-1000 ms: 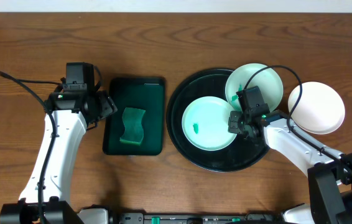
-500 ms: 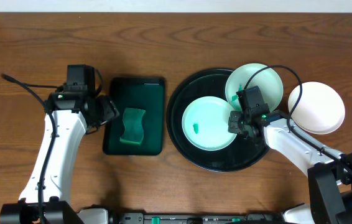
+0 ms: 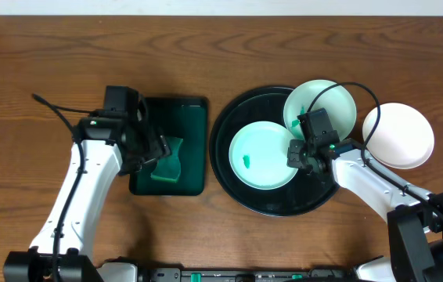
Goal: Clean dirty plates on tray and stack at the side
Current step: 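Grasp the green sponge on the green tray with the left gripper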
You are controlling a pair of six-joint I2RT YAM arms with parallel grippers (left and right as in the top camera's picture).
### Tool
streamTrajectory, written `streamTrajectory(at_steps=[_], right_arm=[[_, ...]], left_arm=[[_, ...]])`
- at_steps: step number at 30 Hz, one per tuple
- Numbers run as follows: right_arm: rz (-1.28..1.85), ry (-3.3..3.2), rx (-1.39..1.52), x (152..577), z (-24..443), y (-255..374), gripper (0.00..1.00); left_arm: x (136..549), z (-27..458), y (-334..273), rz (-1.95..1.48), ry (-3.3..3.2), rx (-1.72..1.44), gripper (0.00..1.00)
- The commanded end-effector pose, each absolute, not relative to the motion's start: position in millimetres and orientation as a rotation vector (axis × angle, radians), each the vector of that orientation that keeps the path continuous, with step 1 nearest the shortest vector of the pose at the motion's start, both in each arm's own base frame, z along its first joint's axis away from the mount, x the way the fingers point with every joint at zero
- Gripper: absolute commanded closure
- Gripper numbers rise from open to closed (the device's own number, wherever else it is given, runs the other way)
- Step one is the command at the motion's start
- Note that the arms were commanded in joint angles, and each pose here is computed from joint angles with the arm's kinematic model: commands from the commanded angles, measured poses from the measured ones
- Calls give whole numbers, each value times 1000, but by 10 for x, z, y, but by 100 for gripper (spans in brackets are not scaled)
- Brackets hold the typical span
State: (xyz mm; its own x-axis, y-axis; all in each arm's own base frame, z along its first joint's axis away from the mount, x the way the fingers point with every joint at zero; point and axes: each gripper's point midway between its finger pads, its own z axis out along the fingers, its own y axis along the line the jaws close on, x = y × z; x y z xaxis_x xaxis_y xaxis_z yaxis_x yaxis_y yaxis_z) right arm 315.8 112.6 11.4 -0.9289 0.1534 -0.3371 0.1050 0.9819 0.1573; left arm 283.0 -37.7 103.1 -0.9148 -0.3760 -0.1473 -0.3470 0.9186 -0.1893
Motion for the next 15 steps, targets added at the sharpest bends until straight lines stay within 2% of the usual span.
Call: streamTrajectory(at_steps=[1,3,6,15], right_arm=[[158,2759,215,3153,117,1076,99],[158,2760,214,3153,117,1076,99],[158,2760,215,3153,117,1076,99],[158,2760,214,3152,117,1076,99]], left_arm=[[2825,1018,-514,-255,2914,-394,21],[2831,1021,-575,-257,2914,-337,28],[2830,1021,-581,-258,2915,-335,33],[2815,1009,-569,-251,2921,-339,34]])
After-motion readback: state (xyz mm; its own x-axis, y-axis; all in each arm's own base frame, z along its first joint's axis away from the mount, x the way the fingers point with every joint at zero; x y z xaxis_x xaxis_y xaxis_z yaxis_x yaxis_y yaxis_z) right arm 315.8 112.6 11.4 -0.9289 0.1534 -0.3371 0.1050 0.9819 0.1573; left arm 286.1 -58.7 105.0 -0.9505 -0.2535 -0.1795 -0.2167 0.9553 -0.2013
